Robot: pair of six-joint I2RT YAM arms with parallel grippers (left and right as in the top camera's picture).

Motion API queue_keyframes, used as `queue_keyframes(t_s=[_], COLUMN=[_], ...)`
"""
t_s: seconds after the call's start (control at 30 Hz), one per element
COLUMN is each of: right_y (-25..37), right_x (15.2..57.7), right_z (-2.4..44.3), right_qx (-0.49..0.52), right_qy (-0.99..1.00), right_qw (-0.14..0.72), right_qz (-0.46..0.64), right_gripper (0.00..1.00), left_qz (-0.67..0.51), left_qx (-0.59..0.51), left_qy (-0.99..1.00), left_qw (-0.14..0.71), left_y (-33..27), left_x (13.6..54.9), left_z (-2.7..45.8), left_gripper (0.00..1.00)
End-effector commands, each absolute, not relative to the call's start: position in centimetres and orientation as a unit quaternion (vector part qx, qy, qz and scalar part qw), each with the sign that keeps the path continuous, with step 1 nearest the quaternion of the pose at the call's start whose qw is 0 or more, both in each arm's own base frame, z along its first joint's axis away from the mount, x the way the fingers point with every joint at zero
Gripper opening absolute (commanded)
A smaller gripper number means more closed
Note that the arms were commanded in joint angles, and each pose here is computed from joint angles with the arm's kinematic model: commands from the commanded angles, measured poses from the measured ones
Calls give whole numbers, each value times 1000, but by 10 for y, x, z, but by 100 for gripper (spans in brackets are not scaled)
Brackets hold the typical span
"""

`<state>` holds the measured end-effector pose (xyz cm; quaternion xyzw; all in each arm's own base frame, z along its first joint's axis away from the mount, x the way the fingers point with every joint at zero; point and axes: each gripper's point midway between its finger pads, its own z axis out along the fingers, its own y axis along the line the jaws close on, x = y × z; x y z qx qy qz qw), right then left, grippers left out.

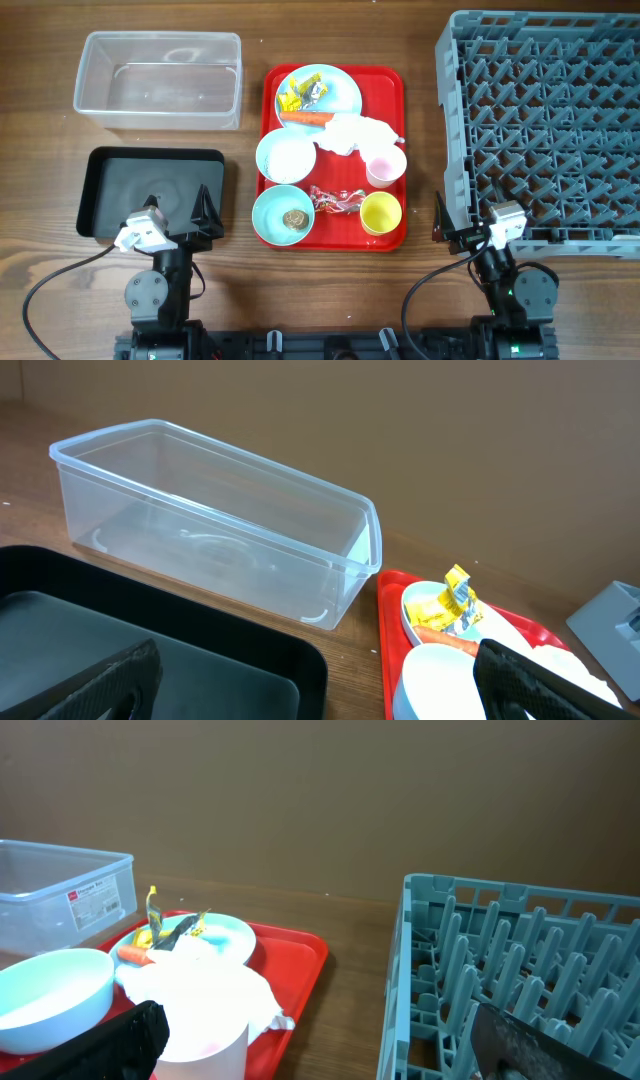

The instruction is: Sort waste into correct bins and load items into the dishwasher rack

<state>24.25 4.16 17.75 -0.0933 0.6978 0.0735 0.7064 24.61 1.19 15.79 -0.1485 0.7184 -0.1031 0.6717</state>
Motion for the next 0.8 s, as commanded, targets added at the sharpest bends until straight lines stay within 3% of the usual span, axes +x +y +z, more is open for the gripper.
queue_keyframes(t_s=[0.0,0.53,0.63,0.77], right_y=[41,39,38,26], right_x=[243,243,242,232], right_z=[178,180,202,260], right_qx=[-88,-86,-89,-80], right_qy=[698,695,663,613], right_qw=[707,711,741,786], right_qz=[74,67,63,16], right_gripper=[100,100,100,100], left_qz=[-91,-93,-95,-72], left_qx=[-146,-145,-142,-110], left_qy=[719,719,705,674], left_qw=[674,673,688,727], left_y=[15,14,14,14], left_x=[246,246,246,240], left_z=[156,156,167,221], left_gripper=[100,100,100,100])
